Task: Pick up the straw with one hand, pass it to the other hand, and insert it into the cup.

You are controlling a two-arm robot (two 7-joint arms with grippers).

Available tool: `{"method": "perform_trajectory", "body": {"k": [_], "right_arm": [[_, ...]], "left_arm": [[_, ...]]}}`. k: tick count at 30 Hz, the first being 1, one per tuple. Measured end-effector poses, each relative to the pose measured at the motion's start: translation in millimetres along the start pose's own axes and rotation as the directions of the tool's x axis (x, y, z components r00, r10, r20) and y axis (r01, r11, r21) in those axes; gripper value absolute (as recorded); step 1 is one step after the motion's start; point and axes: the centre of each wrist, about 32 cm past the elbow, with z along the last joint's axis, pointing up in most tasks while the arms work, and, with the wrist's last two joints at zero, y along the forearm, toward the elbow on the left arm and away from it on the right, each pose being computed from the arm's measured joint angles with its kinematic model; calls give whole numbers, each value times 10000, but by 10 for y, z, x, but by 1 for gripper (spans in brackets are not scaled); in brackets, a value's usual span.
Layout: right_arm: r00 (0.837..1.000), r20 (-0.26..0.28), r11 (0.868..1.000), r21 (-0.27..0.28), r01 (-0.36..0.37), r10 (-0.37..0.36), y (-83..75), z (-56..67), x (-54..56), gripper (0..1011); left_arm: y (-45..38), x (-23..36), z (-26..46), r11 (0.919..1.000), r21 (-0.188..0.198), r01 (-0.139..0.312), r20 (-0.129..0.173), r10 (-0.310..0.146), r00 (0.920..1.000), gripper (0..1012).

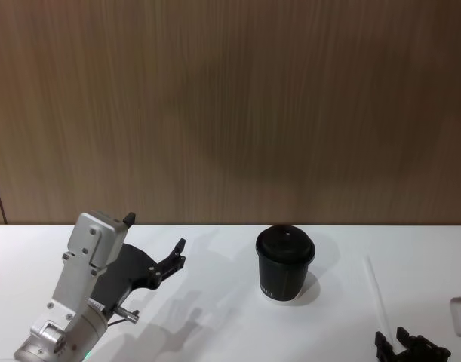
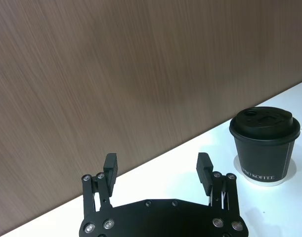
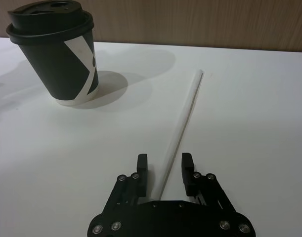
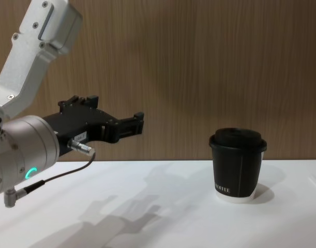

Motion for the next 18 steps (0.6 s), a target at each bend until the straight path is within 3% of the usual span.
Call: {"method": "perform_trajectory", "body": {"k": [3, 11, 18], "right_arm": [[10000, -13, 10000, -14, -6, 6, 1, -1, -1, 363], [10000, -36, 10000, -42, -20, 20, 3, -5, -2, 90], [10000, -46, 10000, -54, -28, 28, 5, -9, -3, 18]], "left_arm": [[0, 0, 0, 10000, 0, 0, -1, 0, 10000, 1003], [0, 0, 0, 10000, 0, 0, 0, 0, 10000, 1003], [0, 0, 0, 10000, 1, 0, 0, 0, 10000, 1003]]}}
